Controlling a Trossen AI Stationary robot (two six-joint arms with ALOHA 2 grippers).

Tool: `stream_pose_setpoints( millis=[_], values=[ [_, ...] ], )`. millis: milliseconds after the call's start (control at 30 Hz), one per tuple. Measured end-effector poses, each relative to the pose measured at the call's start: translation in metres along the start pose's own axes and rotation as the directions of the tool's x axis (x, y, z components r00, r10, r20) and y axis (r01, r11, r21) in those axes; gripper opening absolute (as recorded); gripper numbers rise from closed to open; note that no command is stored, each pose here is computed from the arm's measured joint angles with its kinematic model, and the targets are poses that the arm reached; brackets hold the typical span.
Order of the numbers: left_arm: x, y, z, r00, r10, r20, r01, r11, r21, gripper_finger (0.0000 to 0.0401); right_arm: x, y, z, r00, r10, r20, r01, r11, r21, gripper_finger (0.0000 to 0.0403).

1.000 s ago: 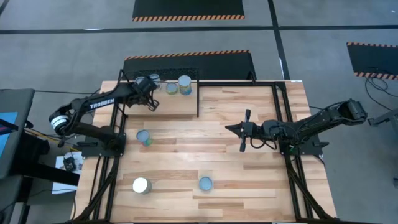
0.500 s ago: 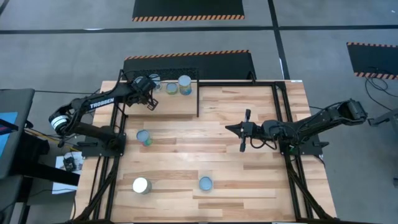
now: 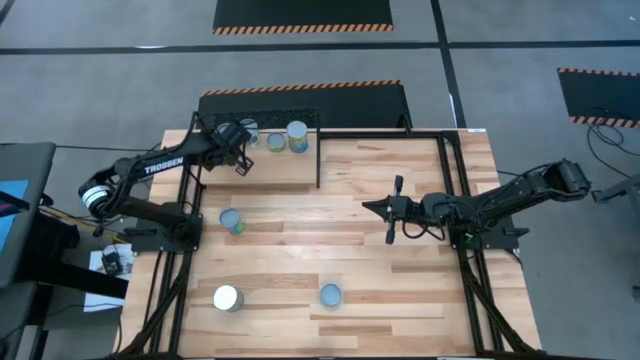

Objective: Pick and place cans onto a shelf
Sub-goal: Put the canned spicy black beans on the shelf, then put the canned cherries on the shelf

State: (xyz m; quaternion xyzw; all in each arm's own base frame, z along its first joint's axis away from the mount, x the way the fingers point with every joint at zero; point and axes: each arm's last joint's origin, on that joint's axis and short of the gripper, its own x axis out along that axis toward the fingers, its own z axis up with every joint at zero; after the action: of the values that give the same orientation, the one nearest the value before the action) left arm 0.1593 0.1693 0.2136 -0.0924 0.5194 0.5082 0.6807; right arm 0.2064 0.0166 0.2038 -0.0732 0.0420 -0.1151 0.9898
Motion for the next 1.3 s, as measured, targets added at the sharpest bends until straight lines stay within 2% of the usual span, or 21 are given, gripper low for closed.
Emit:
stream_pose_setpoints(
  millis=[100, 300, 400, 467, 500, 567, 667, 733, 867, 967, 1033, 1200, 1300],
  values=[
    [-0.004, 0.003, 0.003, 0.999, 0.03, 0.018, -0.03, 1.0, -0.008, 0.0057, 0.0, 0.0, 0.0, 1.0, 0.0, 0.0, 0.0, 1.0, 0.0, 0.0016],
    [-0.026, 0.012, 0.007, 0.994, -0.004, 0.107, 0.008, 0.999, -0.037, 0.0057, 0.0, 0.0, 0.0, 1.0, 0.0, -0.002, 0.0, 1.0, -0.001, 0.0017],
    [-0.044, 0.014, 0.001, 0.984, -0.08, 0.161, 0.084, 0.996, -0.016, 0.0057, 0.0, 0.0, 0.0, 1.0, 0.0, -0.002, 0.0, 1.0, -0.001, 0.002],
    [-0.06, 0.011, -0.005, 0.962, -0.199, 0.187, 0.189, 0.98, 0.07, 0.0055, 0.0, 0.0, 0.0, 1.0, 0.0, -0.002, 0.0, 1.0, -0.001, 0.002],
    [-0.068, 0.008, -0.01, 0.942, -0.273, 0.194, 0.251, 0.959, 0.128, 0.0052, 0.0, 0.0, 0.0, 1.0, 0.0, -0.002, 0.0, 1.0, -0.001, 0.0019],
    [-0.086, 0.0, -0.022, 0.883, -0.428, 0.191, 0.379, 0.892, 0.245, 0.0044, 0.0, 0.0, 0.0, 1.0, 0.001, -0.002, -0.001, 1.0, -0.002, 0.0016],
    [-0.114, -0.013, -0.042, 0.769, -0.621, 0.153, 0.524, 0.749, 0.405, 0.0025, 0.0, 0.0, 0.0, 1.0, 0.001, -0.003, -0.001, 1.0, -0.002, 0.0012],
    [-0.132, -0.022, -0.057, 0.703, -0.701, 0.118, 0.576, 0.659, 0.483, 0.001, 0.0, 0.0, 0.0, 1.0, 0.0, -0.002, 0.0, 1.0, -0.002, 0.0012],
    [-0.158, -0.039, -0.084, 0.615, -0.787, 0.045, 0.634, 0.528, 0.565, 0.0002, 0.0, 0.0, 0.0, 1.0, 0.001, -0.003, -0.001, 1.0, -0.001, 0.0016],
    [-0.173, -0.054, -0.103, 0.585, -0.811, -0.008, 0.648, 0.462, 0.605, 0.0001, 0.0, 0.0, 0.0, 1.0, 0.0, -0.002, 0.0, 1.0, -0.001, 0.0016],
    [-0.18, -0.065, -0.115, 0.586, -0.809, -0.046, 0.647, 0.432, 0.628, 0.0, 0.0, 0.0, 0.0, 1.0, 0.001, -0.003, -0.001, 1.0, 0.0, 0.0014],
    [-0.191, -0.097, -0.148, 0.618, -0.769, -0.165, 0.644, 0.374, 0.667, 0.0, 0.0, 0.0, -0.001, 1.0, 0.001, -0.006, -0.001, 1.0, 0.0, 0.0013],
    [-0.192, -0.113, -0.165, 0.647, -0.73, -0.22, 0.636, 0.358, 0.684, 0.0, 0.0, 0.0, -0.001, 1.0, 0.002, -0.011, -0.002, 1.0, 0.006, 0.0016]
  ],
)
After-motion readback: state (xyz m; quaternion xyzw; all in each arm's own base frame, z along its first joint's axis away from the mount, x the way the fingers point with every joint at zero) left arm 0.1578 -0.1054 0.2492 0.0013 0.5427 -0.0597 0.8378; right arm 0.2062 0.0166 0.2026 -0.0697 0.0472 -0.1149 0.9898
